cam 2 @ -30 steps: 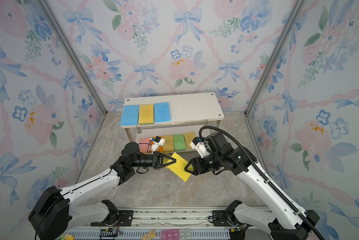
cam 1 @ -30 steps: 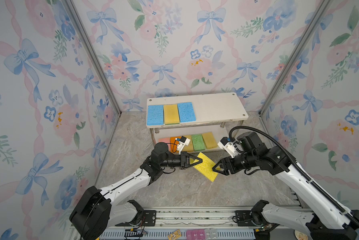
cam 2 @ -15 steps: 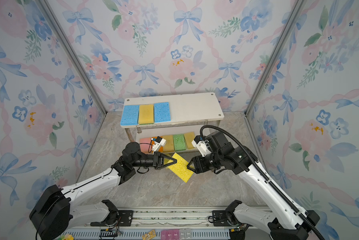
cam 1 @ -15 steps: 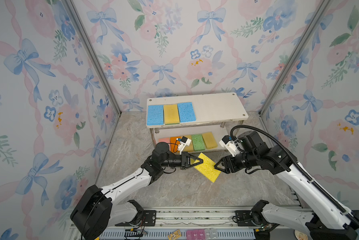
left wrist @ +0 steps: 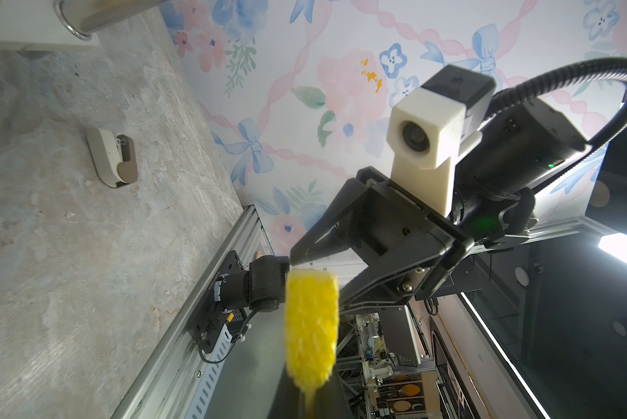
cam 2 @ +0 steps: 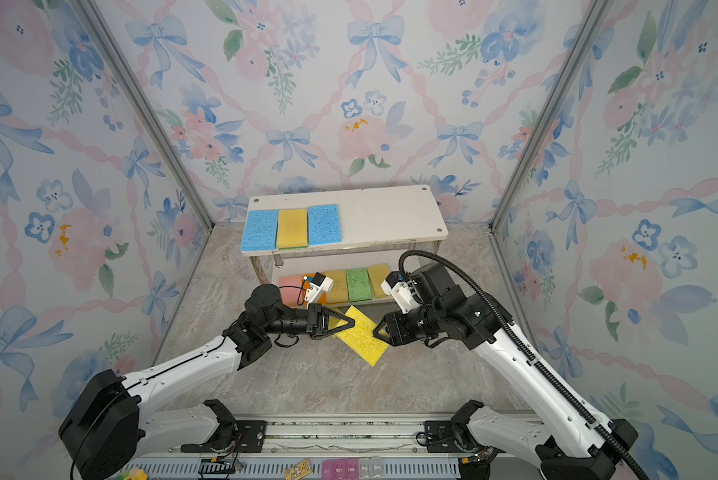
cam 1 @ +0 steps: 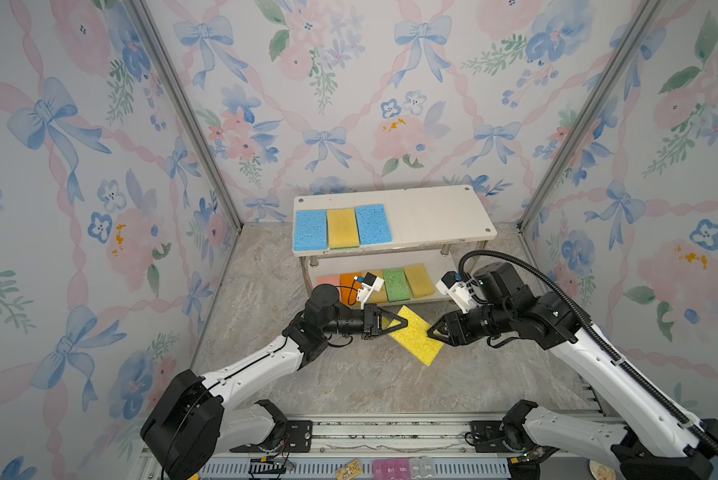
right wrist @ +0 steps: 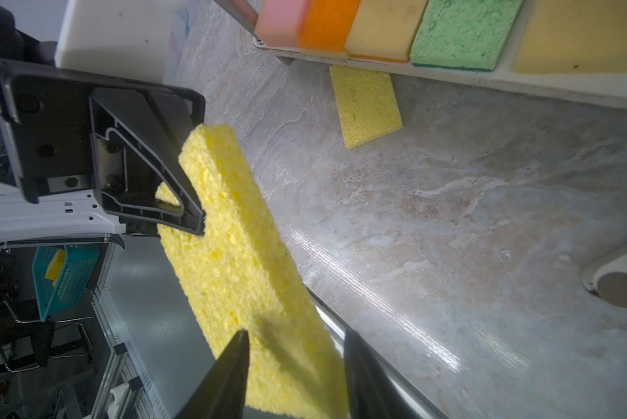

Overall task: Arrange cleaning sponges on a shelf
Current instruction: Pick up the cleaning sponge at the center of the table.

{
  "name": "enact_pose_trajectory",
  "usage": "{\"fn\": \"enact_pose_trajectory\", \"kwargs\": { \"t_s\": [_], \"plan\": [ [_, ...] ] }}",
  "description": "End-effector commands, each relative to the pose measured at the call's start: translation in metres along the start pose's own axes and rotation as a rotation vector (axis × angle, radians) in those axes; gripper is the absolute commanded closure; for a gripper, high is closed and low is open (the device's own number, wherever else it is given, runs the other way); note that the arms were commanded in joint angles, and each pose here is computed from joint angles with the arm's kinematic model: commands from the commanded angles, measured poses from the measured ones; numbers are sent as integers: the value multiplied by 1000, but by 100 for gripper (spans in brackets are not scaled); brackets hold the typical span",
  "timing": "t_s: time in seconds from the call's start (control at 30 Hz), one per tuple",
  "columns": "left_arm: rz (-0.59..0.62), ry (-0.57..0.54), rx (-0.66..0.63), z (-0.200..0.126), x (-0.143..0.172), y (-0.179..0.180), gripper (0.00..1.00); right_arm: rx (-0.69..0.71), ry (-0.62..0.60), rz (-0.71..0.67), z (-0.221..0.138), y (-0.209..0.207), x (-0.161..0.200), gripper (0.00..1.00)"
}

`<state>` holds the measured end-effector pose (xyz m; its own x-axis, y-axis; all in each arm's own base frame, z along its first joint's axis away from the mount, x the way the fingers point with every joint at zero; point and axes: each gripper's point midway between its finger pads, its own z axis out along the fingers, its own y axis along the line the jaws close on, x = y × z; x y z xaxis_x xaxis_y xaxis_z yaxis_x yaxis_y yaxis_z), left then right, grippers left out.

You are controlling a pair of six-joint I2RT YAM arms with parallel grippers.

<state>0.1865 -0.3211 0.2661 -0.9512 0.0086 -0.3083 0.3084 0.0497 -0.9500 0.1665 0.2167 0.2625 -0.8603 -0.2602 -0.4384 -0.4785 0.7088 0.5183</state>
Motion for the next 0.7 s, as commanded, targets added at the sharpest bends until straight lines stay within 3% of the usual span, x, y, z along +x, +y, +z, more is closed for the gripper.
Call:
{"fn": "enact_pose_trajectory", "kwargs": {
  "t_s": [0.0,0.13,0.5,0.57,0.67],
  "plan": [
    [51,1,17,3,-4,-9,100,-11,16,-12,0,3,5,63],
    [51,-1,17,4,-6,-9,100,-4,22,-21,-2,2,6,77],
    [47,-4,12,5,-6,-7,99,16,4,-29,-10,3,4,100],
    [47,-14,9,3,-8,-7,91,22,-2,-27,-12,2,3,100],
    [52,-35,5,1,-10,-7,71,26,-16,-29,-16,3,2,100]
  ]
}}
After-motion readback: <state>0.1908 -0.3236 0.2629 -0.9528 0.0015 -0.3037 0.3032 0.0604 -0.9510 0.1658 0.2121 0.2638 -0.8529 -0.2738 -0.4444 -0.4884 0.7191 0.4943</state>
